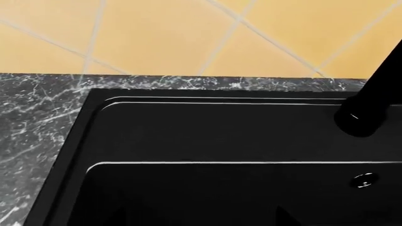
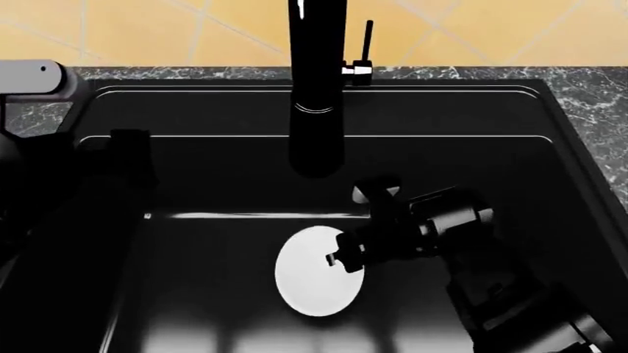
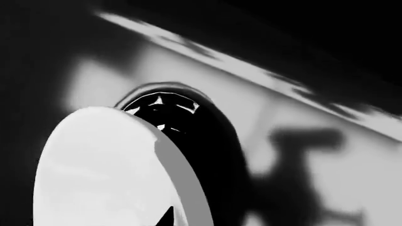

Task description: Pick the cup and bowl from the sink and place them on the counter for drying.

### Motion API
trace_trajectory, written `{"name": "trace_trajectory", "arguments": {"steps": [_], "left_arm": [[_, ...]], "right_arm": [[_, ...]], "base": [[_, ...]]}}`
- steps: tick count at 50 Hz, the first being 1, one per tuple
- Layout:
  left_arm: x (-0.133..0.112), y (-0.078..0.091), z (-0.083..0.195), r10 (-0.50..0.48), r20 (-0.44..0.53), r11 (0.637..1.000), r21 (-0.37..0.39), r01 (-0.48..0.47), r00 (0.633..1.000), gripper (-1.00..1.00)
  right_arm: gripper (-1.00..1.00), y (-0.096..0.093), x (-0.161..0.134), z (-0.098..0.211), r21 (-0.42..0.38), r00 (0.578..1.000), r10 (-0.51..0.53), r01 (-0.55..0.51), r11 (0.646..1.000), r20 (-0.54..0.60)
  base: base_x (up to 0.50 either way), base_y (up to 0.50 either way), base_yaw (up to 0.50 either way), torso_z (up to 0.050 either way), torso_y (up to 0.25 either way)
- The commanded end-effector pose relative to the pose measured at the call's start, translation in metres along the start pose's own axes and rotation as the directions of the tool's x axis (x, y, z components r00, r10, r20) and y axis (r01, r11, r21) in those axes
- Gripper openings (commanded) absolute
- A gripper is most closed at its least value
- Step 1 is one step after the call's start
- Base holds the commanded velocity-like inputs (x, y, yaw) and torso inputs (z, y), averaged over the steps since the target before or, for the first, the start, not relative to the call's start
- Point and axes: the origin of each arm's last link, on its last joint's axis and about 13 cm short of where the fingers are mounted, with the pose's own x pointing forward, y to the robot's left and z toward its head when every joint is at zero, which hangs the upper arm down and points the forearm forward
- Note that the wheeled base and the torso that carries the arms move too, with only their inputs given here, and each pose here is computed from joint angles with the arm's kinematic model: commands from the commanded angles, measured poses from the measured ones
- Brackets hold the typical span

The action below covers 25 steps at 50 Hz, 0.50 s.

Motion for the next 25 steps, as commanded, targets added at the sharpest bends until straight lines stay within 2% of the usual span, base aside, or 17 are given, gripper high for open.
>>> {"name": "trace_trajectory", "arguments": {"steps": [1, 6, 7, 9, 13, 14, 19, 25], "left_arm": [[0.001, 0.001, -0.002, 0.019, -0.018, 1.000, -0.011, -0.019, 1.000, 1.00], [0.003, 0.000, -0.003, 0.030, -0.014, 0.999, -0.026, -0.030, 0.999, 1.00], [0.003, -0.001, -0.004, 0.026, -0.017, 0.999, -0.027, -0.026, 1.000, 1.00], [0.003, 0.001, -0.003, 0.023, -0.022, 0.998, -0.065, -0.024, 1.000, 1.00], [0.003, 0.000, -0.003, 0.020, 0.004, 0.999, -0.042, -0.020, 1.000, 1.00], [0.003, -0.001, -0.004, 0.004, 0.024, 1.000, -0.006, -0.004, 1.000, 1.00], [0.005, -0.002, -0.005, 0.008, 0.037, 1.000, -0.025, -0.007, 0.999, 1.00], [0.003, -0.001, -0.004, -0.002, 0.056, 1.000, -0.012, 0.003, 0.998, 1.00]], "right_arm": [[-1.00, 0.008, -0.021, 0.010, -0.028, 0.995, -0.003, 0.006, 1.000, 0.099], [-1.00, 0.014, -0.025, 0.002, -0.047, 0.994, 0.006, -0.001, 0.999, 0.106], [-1.00, 0.015, -0.027, 0.003, -0.082, 0.991, 0.001, 0.010, 0.997, 0.137], [-1.00, 0.016, -0.030, 0.002, -0.076, 0.990, -0.007, 0.018, 0.997, 0.143], [-1.00, 0.018, -0.031, -0.005, -0.076, 0.991, -0.002, 0.012, 0.997, 0.132], [-1.00, 0.018, -0.032, -0.006, -0.071, 0.991, -0.002, 0.012, 0.997, 0.131], [-1.00, 0.019, -0.036, -0.013, -0.043, 0.993, -0.002, 0.007, 0.999, 0.120], [-1.00, 0.021, -0.043, -0.014, -0.034, 0.992, 0.003, 0.002, 0.999, 0.125]], "base": [[0.00, 0.00, 0.00, 0.000, 0.000], [0.00, 0.00, 0.00, 0.000, 0.000], [0.00, 0.00, 0.00, 0.000, 0.000], [0.00, 0.00, 0.00, 0.000, 0.000], [0.00, 0.00, 0.00, 0.000, 0.000], [0.00, 0.00, 0.00, 0.000, 0.000], [0.00, 0.00, 0.00, 0.000, 0.000], [0.00, 0.00, 0.00, 0.012, 0.171]]}}
